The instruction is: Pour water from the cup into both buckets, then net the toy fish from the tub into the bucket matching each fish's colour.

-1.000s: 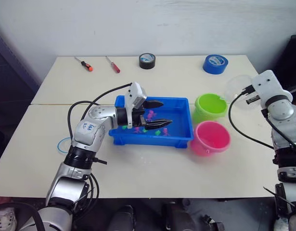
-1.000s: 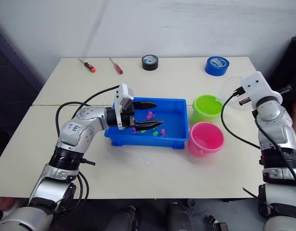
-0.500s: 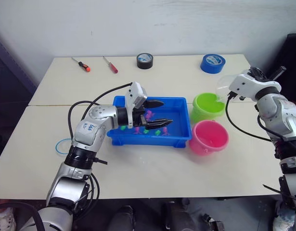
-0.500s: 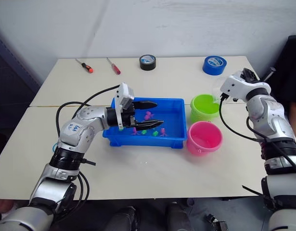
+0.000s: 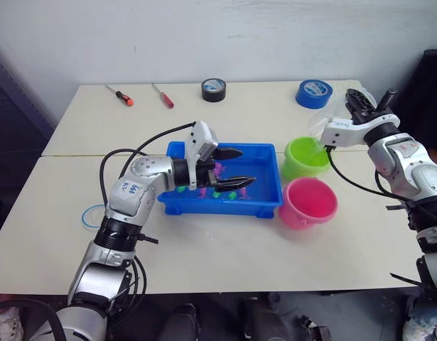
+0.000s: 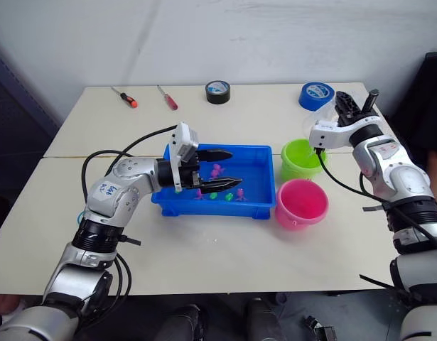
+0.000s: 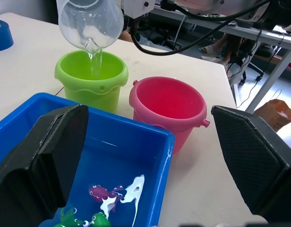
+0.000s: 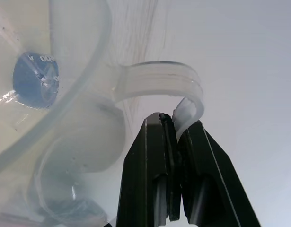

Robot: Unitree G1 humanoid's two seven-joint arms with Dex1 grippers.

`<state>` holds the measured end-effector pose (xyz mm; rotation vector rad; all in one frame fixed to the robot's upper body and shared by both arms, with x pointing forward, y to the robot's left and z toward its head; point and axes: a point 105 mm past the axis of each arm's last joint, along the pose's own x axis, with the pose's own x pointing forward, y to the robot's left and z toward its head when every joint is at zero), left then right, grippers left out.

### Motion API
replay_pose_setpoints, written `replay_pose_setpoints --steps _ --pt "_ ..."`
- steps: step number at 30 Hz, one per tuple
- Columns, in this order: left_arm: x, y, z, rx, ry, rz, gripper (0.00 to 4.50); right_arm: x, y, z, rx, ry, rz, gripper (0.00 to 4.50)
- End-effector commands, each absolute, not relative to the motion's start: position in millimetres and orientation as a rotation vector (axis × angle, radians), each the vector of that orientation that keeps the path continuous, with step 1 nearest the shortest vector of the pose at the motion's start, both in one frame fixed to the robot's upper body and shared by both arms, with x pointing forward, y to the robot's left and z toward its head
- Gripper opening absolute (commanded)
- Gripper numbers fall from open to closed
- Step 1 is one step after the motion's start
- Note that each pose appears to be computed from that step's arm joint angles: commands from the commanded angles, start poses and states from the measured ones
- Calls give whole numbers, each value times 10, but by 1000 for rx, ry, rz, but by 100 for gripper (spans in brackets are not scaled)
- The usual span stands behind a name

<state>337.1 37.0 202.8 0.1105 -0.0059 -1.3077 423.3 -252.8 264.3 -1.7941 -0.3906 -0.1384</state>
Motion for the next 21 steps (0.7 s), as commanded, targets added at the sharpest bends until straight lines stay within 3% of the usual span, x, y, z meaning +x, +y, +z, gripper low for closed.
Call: replay_pose_setpoints --steps 1,7,9,14,17,21 --pt "3325 365 2134 133 -52 -1316 450 4158 -2522 2894 -1790 -465 -193 6" --pt "3266 343 2146 110 -53 -1361 450 4125 -2794 2864 -1536 -361 -234 6" --pt "3143 333 2186 111 -84 -1441 450 4050 -3002 2779 -1355 -288 -256 6" --pt "2808 357 2330 50 -140 -1664 450 3642 -3520 2538 -548 -199 -368 6" --pt "2760 366 2325 42 -130 -1702 450 3418 -3592 2419 -337 -179 -370 6" --pt "2629 386 2197 108 -90 -1807 450 2978 -3784 1985 -99 -86 -416 6"
